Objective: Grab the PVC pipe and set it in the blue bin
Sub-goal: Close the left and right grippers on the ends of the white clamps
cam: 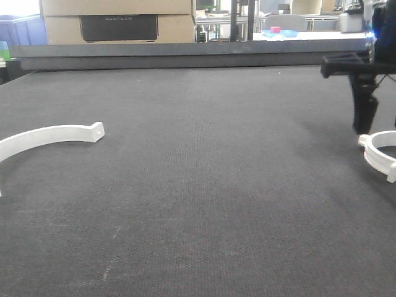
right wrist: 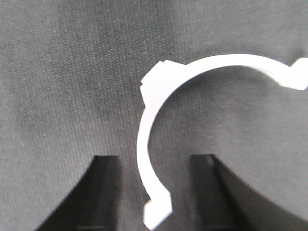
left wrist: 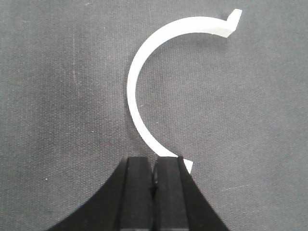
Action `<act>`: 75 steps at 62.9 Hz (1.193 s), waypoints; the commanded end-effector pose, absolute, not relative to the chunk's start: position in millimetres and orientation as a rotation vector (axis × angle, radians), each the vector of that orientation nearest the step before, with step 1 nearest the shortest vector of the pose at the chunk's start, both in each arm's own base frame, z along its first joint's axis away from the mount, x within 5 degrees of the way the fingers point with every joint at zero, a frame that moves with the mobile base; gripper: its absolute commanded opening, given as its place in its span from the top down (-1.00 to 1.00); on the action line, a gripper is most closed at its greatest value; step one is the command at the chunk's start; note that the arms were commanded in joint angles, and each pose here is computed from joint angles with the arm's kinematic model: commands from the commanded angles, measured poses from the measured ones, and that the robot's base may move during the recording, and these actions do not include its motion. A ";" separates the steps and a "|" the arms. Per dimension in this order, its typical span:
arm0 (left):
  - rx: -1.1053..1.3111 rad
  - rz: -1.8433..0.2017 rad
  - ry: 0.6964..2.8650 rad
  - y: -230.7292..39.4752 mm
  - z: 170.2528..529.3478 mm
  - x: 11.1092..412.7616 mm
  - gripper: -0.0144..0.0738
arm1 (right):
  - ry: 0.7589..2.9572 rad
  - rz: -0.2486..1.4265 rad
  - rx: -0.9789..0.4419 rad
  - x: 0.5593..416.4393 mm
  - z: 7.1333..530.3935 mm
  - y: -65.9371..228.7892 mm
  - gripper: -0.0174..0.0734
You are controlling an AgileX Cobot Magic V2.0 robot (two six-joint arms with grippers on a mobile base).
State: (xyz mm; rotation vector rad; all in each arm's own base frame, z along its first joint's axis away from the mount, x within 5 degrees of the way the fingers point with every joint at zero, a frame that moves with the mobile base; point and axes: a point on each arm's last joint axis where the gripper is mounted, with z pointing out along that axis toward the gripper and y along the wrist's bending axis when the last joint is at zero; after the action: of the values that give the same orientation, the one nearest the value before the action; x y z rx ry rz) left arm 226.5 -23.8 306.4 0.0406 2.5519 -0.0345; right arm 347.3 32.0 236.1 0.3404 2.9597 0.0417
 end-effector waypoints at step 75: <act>-0.090 -0.092 2.595 -26.3 307.3 225.6 0.92 | 2.997 0.020 0.368 357.7 214.2 33.3 0.99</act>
State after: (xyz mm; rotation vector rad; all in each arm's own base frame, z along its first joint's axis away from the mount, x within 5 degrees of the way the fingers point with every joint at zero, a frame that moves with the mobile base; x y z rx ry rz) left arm 224.8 -25.9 305.7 -0.0158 2.5754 -0.0838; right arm 363.3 35.4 200.2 0.4456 2.9984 0.0520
